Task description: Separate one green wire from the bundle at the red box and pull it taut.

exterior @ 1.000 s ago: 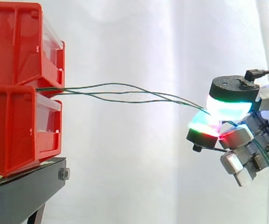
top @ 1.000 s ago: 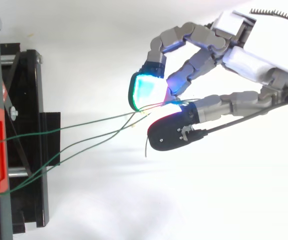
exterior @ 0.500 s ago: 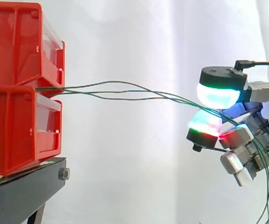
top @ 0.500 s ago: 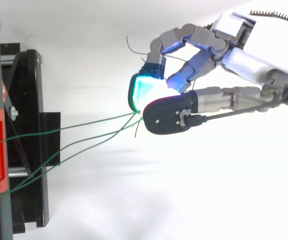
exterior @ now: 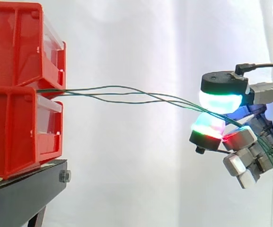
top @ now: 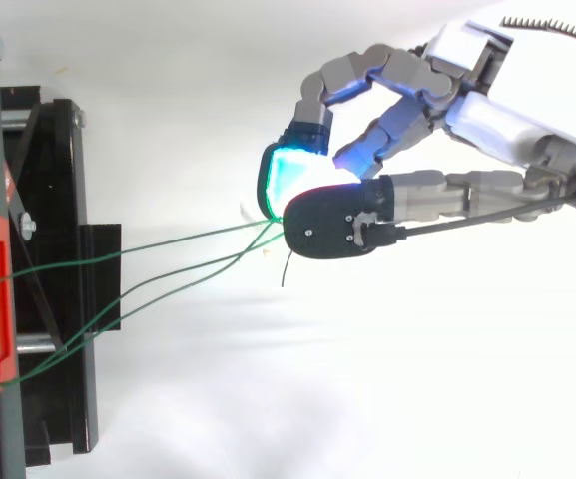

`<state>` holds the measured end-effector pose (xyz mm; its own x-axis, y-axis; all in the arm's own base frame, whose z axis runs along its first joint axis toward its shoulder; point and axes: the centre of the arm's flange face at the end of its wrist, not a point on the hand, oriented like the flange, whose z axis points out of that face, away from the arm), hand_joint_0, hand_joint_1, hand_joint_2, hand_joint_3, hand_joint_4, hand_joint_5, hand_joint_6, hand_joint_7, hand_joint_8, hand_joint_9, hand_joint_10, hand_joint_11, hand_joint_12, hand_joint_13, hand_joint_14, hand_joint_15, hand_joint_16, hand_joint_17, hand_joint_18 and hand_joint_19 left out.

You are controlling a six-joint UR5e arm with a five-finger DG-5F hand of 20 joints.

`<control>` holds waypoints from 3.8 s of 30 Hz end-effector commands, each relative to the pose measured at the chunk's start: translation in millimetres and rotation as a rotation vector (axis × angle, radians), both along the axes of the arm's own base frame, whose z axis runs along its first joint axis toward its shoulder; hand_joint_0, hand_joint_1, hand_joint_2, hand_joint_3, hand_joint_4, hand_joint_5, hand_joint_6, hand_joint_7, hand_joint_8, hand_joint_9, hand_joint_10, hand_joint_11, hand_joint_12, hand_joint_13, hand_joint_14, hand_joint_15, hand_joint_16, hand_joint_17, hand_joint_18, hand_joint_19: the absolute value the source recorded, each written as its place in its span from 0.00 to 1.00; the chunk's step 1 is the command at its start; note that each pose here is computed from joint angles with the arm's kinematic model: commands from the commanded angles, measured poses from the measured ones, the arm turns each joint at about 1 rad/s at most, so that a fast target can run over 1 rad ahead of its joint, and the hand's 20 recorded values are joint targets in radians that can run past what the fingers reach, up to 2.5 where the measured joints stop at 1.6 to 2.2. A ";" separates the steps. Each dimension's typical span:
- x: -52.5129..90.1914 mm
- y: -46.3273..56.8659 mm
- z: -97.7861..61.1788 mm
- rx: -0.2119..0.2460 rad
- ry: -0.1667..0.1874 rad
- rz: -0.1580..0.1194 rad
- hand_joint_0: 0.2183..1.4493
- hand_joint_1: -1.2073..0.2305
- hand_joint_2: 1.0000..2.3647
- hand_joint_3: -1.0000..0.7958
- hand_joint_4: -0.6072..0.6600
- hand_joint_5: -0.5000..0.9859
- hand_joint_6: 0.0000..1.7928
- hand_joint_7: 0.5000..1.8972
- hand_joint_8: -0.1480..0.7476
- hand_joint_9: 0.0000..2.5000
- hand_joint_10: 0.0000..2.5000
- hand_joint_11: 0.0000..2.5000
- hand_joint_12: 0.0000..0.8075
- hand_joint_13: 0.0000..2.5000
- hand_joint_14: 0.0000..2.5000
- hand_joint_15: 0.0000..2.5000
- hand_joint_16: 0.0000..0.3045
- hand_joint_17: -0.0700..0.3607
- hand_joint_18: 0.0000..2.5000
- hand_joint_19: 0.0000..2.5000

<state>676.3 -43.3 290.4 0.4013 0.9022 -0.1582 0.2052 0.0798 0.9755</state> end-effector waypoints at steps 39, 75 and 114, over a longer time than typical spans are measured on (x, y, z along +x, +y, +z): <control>-4.4 6.4 -26.9 0.053 -0.073 -0.014 0.24 0.34 0.00 0.28 0.63 0.19 0.48 0.32 0.50 0.41 0.24 0.56 0.45 0.49 0.29 0.56 0.20 0.47 0.32 0.36; 8.7 8.0 25.1 0.028 -0.031 -0.009 0.32 0.40 0.01 0.42 0.59 0.21 0.50 0.37 0.46 0.46 0.09 0.62 0.42 0.51 0.00 0.62 0.18 0.45 0.29 0.34; 6.7 9.6 24.0 0.038 -0.019 -0.008 0.38 0.20 0.01 0.33 0.58 0.20 0.50 0.34 0.46 0.45 0.00 0.61 0.49 0.38 0.01 0.40 0.18 0.44 0.28 0.30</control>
<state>683.3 -34.2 314.4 0.4119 0.9035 -0.1187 0.1854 0.0444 0.9817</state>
